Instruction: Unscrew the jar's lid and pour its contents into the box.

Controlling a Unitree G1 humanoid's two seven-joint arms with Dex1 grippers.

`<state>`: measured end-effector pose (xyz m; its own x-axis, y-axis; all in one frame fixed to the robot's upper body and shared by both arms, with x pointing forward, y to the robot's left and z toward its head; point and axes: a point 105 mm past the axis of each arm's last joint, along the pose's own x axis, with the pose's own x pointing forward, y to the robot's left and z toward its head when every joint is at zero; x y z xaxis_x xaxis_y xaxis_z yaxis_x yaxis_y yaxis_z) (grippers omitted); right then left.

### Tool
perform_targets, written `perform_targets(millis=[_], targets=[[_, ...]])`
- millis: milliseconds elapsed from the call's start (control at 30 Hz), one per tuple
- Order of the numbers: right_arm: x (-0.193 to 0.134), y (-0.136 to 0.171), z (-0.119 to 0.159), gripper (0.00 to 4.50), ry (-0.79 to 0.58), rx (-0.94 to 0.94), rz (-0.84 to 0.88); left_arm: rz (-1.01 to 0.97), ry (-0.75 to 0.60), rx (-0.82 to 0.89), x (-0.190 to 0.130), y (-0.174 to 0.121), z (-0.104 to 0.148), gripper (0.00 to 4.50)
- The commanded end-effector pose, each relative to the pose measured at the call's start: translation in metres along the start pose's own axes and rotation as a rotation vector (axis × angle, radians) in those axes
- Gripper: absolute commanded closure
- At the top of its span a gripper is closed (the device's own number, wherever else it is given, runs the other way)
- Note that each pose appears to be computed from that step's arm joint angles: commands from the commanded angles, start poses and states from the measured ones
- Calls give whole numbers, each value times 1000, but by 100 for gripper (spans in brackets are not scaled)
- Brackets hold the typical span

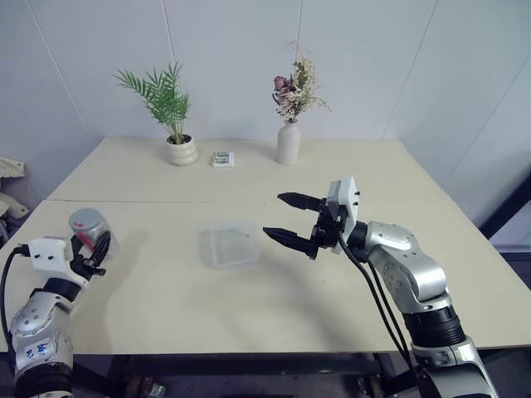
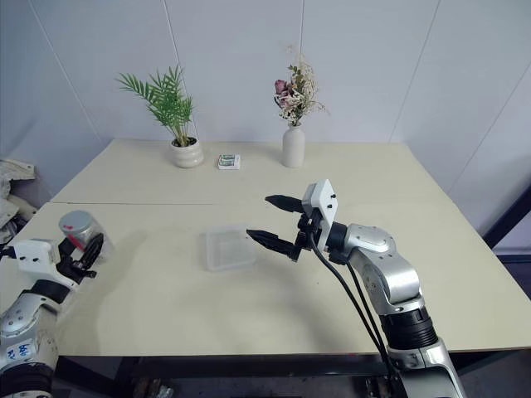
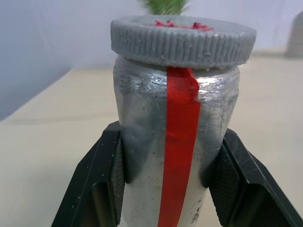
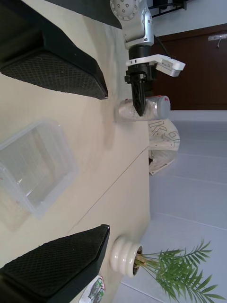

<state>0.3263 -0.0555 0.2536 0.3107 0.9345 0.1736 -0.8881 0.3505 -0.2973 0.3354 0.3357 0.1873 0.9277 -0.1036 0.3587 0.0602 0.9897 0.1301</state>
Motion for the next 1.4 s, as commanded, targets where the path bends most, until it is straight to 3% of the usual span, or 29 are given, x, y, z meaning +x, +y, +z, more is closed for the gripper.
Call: perform_targets(millis=[33, 167, 267, 667, 1367, 1400], targets=[[5, 8, 20, 0, -34, -31, 25, -221, -119, -41, 15, -48, 43, 255], [15, 20, 33, 0, -40, -31, 42, -576, -59, -101, 13, -115, 54, 255], [23, 32, 35, 0, -18, -18, 71, -741, 7, -50, 10, -144, 48, 255], [51, 24, 18, 0, 65, 64, -111, -876, 41, -97, 21, -179, 39, 255], [72, 25, 6, 0, 69, 73, -95, -912, 14, -133, 29, -195, 41, 255], [72, 25, 6, 19, 69, 75, -92, -912, 13, -134, 29, -195, 41, 255]])
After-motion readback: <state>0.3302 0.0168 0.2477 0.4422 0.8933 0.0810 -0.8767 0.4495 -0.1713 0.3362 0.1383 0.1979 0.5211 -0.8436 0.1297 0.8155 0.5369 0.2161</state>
